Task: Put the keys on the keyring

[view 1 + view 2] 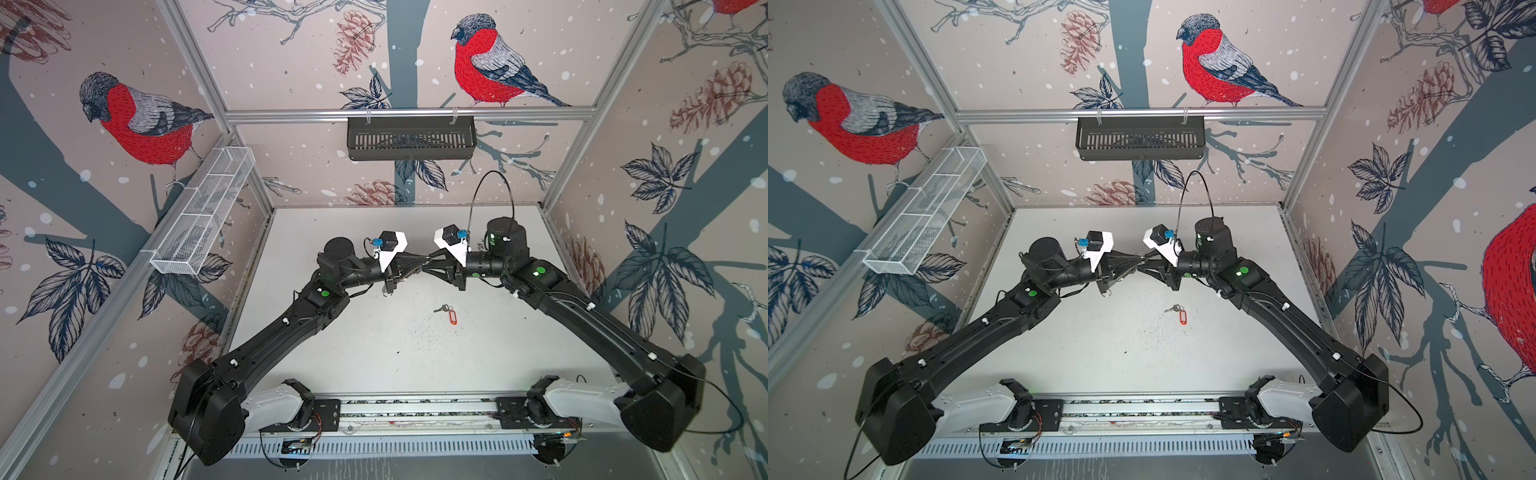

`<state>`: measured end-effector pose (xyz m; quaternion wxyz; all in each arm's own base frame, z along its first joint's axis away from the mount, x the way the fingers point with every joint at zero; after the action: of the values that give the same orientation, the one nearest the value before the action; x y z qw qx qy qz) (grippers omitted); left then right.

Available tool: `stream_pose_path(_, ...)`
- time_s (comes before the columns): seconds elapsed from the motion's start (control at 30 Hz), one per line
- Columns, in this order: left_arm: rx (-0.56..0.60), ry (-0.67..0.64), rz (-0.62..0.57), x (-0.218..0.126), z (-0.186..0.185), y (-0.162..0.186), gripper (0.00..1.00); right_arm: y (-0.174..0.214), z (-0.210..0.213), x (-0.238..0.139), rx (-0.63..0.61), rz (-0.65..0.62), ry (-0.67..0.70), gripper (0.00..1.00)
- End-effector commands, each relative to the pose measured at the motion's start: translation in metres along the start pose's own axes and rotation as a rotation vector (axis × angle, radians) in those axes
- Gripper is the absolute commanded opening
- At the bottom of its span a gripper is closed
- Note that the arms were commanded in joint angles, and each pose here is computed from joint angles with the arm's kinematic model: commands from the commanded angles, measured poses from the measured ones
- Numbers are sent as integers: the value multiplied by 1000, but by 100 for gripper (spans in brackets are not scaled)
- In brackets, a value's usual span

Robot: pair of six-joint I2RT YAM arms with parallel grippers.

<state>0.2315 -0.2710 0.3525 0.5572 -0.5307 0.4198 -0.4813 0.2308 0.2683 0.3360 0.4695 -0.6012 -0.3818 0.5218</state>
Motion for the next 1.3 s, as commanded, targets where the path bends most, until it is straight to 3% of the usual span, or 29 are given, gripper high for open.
stream_pose_path(0.0, 28, 26, -43, 0, -4, -10, 0, -12, 2, 0, -34, -43, -17, 28)
stream_pose_path(0.7, 27, -6, -72, -5, -4, -11, 0, -8, 3, -19, -45, -34, 67, 47)
stream_pose_path(0.87, 27, -8, -78, -5, -4, -11, 0, -9, 5, -27, -50, -44, 88, 37)
stream_pose_path(1.03, 27, -6, -76, -5, -4, -10, 0, -9, 6, -29, -51, -51, 87, 19)
stream_pose_path(1.27, 27, 2, -69, -5, -6, -8, 0, -10, 7, -26, -53, -65, 56, 16)
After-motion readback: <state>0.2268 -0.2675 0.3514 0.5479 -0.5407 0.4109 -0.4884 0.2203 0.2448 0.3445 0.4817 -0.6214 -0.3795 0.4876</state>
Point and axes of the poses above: each gripper's point midway between its finger pads, its own x axis out along the fingers, its own z axis along the line the jaws close on, y = z × x, the point moved 4 cm from there along -x, back along the fingers
